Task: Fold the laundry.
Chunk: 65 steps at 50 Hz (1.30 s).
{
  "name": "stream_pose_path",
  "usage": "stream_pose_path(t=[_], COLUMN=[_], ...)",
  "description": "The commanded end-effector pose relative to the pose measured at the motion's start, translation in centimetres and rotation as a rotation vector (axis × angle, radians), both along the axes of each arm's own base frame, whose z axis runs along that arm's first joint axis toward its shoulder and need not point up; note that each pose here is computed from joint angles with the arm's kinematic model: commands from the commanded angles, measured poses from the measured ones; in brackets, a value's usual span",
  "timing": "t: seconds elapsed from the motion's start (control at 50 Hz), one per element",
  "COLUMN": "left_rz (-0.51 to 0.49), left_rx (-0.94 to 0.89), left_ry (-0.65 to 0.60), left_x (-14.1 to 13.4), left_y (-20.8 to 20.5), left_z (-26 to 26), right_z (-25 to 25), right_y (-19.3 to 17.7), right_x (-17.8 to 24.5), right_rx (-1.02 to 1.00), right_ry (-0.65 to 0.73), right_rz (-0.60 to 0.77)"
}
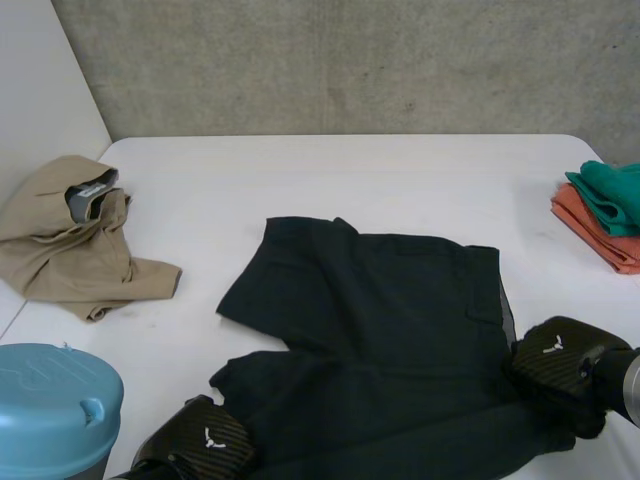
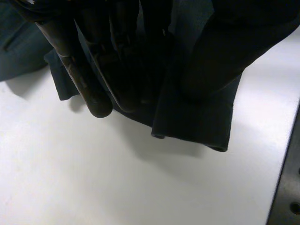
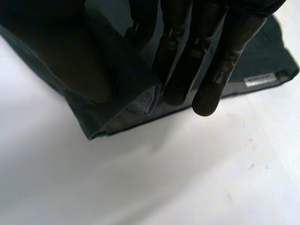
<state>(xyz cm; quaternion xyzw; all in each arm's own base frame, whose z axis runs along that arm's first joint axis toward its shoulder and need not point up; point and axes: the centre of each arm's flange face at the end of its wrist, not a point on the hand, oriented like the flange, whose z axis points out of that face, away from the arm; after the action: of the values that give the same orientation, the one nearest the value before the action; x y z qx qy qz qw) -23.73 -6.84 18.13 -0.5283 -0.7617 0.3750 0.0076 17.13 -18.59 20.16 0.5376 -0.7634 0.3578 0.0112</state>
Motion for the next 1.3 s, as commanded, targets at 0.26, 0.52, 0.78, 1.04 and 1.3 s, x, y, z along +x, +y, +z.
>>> stream_pose_path(t=[0.26,0.52,0.78,1.04,1.3], left_rz=[0.134,0.158,0.078,0.097,0.06], left_rx=[-0.35,-0.593,-0.762,-0.883,-0.611], left_ry=[0.289,0.415,0.365,0.452,0.405], left_x=[-7.9,-12.2,-14.2,-13.5,-9.8], left_y=[-15.1,-24.4,-27.6,-28.4,-19.8], left_z=[0.7,-1.5,-5.2,-0.9,0.7], right_z=[-2.0,-4.9,-8.2,-4.1,-0.5], right_y=[-7.7,-16.3,-20.9,-21.9,-14.4], right_x=[3.3,6.6,8.3,8.1,6.2], right_rx=[-0.208,-0.473,-0.677,-0.791,-0.371], right_ry=[-0.051,-0.12,-0.152,-0.304,-0.323], right_rz=[-0.025,-0.095,-0.131,-0.268,-0.235])
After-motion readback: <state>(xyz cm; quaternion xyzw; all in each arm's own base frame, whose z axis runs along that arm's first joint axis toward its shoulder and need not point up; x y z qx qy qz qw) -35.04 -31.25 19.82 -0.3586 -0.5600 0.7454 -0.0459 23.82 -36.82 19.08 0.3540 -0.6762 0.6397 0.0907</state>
